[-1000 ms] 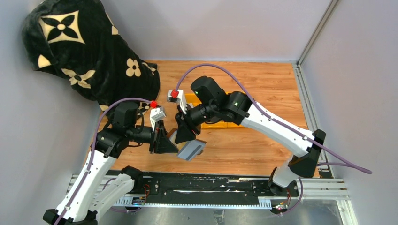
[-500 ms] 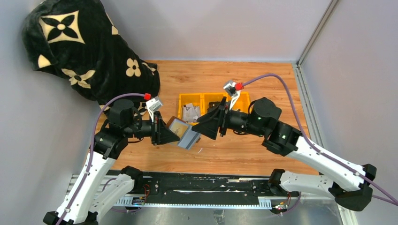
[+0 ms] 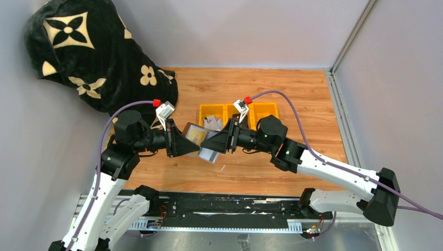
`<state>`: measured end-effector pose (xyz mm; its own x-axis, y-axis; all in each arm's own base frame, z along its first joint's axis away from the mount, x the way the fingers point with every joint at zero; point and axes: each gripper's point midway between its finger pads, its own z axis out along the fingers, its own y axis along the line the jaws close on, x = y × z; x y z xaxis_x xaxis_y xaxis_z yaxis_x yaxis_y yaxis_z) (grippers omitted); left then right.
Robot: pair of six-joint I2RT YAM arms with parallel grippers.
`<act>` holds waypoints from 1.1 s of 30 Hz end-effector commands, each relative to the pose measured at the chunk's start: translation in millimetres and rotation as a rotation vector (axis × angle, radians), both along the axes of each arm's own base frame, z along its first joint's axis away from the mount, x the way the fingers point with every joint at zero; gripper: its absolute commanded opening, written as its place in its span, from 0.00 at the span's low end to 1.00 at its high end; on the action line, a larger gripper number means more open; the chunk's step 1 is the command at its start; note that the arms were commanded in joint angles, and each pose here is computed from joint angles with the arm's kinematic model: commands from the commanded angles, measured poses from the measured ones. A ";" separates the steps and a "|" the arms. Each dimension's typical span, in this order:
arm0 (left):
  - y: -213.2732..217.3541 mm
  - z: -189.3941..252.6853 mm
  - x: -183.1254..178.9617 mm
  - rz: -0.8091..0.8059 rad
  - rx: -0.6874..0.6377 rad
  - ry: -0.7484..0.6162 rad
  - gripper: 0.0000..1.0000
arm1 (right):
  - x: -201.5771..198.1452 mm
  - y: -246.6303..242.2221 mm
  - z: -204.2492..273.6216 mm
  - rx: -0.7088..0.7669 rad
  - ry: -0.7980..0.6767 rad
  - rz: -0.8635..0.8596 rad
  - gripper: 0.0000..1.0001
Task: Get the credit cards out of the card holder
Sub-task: Remove the credit card from the card holder.
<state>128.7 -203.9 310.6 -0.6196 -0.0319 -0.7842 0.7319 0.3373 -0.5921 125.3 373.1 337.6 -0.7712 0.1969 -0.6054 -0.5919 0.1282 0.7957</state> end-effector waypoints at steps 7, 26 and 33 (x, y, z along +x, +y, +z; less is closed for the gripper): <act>-5.6 41.7 -26.1 -0.122 -0.126 -0.059 0.00 | 6.2 18.5 30.1 0.164 0.045 0.031 0.45; -3.7 27.7 -21.7 -0.090 -0.097 -0.051 0.02 | 0.9 25.7 60.9 0.330 0.047 0.108 0.19; -6.3 29.7 -27.0 -0.130 -0.125 -0.024 0.09 | 4.3 33.0 58.0 0.336 0.054 0.110 0.14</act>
